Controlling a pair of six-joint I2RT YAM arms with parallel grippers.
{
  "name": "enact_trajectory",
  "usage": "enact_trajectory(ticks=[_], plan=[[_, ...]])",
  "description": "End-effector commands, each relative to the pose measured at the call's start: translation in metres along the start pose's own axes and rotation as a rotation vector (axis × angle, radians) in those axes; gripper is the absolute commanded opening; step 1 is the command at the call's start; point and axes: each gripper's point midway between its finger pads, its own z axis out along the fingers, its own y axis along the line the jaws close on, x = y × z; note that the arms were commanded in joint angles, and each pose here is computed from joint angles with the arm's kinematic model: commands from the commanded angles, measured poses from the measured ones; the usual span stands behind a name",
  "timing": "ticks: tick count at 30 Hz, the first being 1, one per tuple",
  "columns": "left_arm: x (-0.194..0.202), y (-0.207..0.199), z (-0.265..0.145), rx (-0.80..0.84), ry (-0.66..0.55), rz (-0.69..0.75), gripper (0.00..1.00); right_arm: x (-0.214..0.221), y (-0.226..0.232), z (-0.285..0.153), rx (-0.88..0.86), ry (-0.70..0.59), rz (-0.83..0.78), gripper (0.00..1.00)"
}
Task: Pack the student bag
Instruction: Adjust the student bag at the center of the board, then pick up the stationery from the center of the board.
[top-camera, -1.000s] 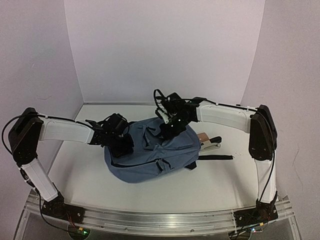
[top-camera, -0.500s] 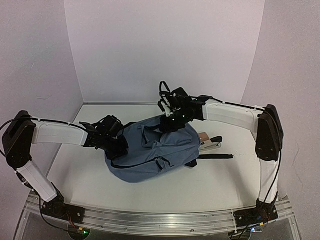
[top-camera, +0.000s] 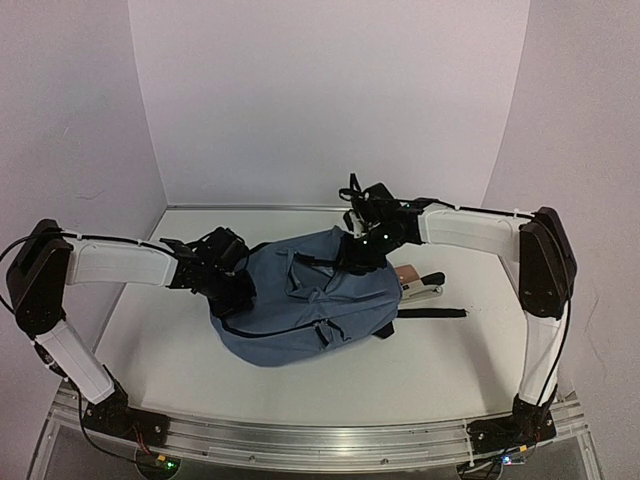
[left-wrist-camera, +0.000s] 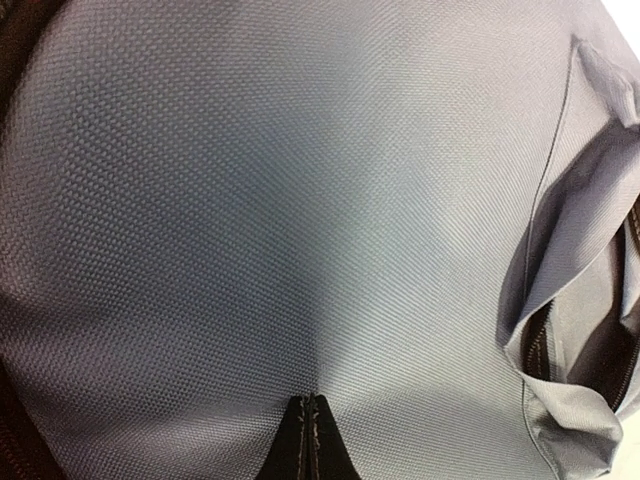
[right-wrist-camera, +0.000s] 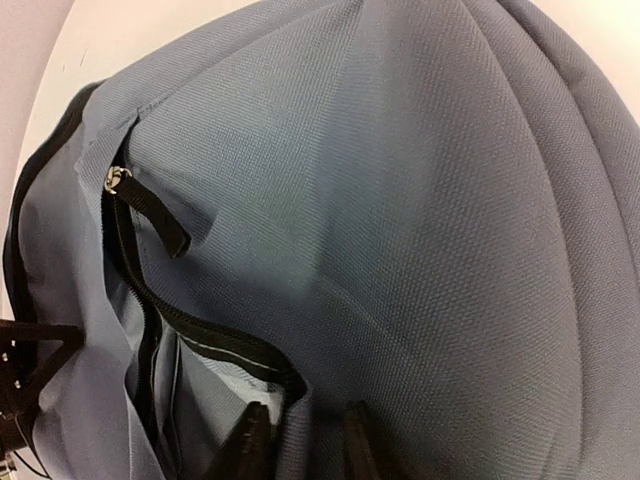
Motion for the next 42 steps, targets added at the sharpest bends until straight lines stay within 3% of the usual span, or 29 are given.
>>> enact_trajectory(ticks=[1,4,6,14,16,22,30,34,42], plan=[[-0.001,0.022,-0.002,-0.121,0.03,0.109,0.05,-0.04,0.019,-0.036,-0.073,-0.081,-0.095,0.41],[-0.009,-0.002,-0.012,-0.058,0.022,0.192,0.19,-0.048,0.039,-0.073,-0.147,-0.099,-0.238,0.68],[-0.013,-0.017,-0.021,-0.016,0.023,0.244,0.39,-0.048,0.034,-0.092,-0.136,-0.094,-0.325,0.81],[-0.017,-0.055,-0.056,0.11,0.032,0.374,0.9,-0.027,-0.055,-0.128,-0.072,0.078,-0.599,0.92],[-0.018,-0.063,-0.063,0.135,0.031,0.396,0.98,-0.017,-0.081,-0.13,-0.049,0.138,-0.698,0.93],[-0.024,-0.074,-0.072,0.143,0.022,0.415,1.0,0.009,-0.147,-0.121,-0.017,0.334,-0.939,0.9],[-0.027,-0.075,-0.071,0.123,0.022,0.41,1.0,0.02,-0.198,-0.087,-0.012,0.51,-1.055,0.83],[-0.03,-0.076,-0.073,0.115,0.012,0.405,1.0,0.024,-0.215,-0.068,0.011,0.554,-1.081,0.75],[-0.033,-0.072,-0.076,0.091,0.004,0.389,1.0,0.033,-0.239,-0.035,0.044,0.59,-1.123,0.72]])
